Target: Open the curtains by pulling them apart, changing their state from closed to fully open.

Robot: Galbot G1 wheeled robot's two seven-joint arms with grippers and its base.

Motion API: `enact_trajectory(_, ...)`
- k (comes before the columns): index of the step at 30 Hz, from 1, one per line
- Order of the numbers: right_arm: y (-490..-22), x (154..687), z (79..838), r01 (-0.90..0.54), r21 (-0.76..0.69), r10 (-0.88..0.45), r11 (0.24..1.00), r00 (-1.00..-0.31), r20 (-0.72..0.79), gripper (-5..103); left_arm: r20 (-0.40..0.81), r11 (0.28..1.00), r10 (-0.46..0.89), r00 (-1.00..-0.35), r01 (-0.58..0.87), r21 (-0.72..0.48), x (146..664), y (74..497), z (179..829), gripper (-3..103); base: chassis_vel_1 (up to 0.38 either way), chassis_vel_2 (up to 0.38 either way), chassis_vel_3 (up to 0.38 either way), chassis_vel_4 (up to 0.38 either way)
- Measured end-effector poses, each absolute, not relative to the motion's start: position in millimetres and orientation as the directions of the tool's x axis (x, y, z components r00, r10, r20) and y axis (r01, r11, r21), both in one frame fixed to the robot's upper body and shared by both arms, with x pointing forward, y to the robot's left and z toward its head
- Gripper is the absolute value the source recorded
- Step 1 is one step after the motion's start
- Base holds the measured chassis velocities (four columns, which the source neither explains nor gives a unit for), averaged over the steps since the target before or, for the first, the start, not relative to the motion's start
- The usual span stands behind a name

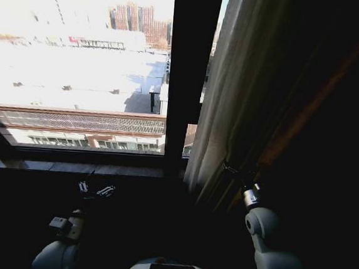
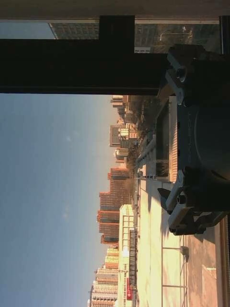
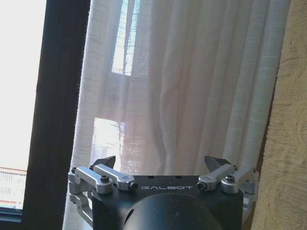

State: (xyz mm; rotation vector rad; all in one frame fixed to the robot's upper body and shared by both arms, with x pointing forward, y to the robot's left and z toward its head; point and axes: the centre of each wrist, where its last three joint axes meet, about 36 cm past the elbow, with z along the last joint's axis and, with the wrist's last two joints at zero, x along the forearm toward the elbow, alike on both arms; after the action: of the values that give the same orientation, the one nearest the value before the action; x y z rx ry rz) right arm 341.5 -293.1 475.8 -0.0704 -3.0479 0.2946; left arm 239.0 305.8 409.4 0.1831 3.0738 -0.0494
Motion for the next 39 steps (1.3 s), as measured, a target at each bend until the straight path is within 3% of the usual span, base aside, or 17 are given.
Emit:
enact_trajectory(12,-293.0,342.5,475.7,0.039,-0.193,0.053,0.981,-0.996,0.069,100,-0.063,0.993,0.116,-0.991,0.117,-0.022,236.4,307.4,411.6,100,0.242,0.247,-0.239,-0.239)
enact_trajectory(39,-291.1,341.0,476.0,0.035,-0.192,0.049,0.981,-0.997,0.065,100,-0.061,0.993,0.115,-0.991,0.117,-0.024,235.1,305.3,410.6,100,0.348,0.352,-0.357,-0.344)
